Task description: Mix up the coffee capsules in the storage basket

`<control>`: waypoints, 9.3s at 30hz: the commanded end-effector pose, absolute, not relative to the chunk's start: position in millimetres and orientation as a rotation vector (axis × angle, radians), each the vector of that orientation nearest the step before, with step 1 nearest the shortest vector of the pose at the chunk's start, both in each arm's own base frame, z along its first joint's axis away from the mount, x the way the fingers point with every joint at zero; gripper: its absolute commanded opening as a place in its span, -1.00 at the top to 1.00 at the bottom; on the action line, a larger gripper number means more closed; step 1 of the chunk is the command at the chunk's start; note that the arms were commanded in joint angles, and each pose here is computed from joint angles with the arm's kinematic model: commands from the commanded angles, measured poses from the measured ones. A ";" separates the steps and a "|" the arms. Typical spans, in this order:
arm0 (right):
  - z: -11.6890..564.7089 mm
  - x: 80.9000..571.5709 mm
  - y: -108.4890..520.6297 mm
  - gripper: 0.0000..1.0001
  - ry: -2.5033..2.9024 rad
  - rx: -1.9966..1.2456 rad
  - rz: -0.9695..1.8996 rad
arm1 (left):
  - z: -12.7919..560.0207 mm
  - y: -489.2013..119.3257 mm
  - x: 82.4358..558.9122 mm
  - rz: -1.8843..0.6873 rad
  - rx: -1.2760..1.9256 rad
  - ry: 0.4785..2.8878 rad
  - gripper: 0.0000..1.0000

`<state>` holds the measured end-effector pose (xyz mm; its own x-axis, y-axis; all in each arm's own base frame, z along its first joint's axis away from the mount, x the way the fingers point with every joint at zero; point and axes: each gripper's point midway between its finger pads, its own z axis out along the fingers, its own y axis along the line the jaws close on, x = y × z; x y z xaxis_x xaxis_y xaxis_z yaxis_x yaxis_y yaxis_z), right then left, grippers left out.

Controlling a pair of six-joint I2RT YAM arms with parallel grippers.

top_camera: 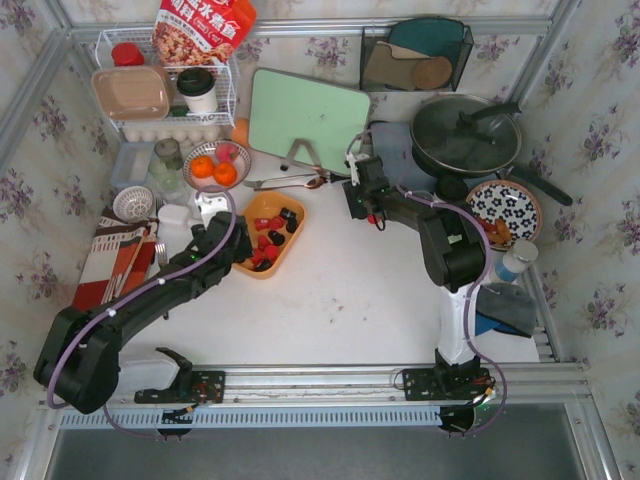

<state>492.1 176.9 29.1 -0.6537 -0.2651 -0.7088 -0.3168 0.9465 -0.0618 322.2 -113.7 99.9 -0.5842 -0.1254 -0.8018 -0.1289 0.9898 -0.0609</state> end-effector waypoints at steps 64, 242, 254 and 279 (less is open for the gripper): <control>184.2 373.1 261.4 0.52 1.978 -0.256 0.808 | 183.0 -289.4 271.9 -0.683 0.829 1.376 -0.61; 169.2 389.3 197.2 0.50 2.089 -0.087 0.476 | 190.3 -234.8 314.2 -0.352 0.611 1.615 -0.58; 214.1 356.2 201.4 0.50 1.909 -0.116 0.572 | 207.4 -281.3 281.1 -0.458 0.846 1.343 -0.58; 209.3 270.4 241.2 0.50 1.724 -0.454 0.850 | 212.5 -339.4 223.1 -0.523 1.196 0.957 -0.61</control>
<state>284.0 224.0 192.1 -0.3786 0.1130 -0.9186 -0.5855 0.7394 0.3323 228.4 -330.8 198.7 0.4589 0.1759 -0.8709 0.7983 0.3487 0.4911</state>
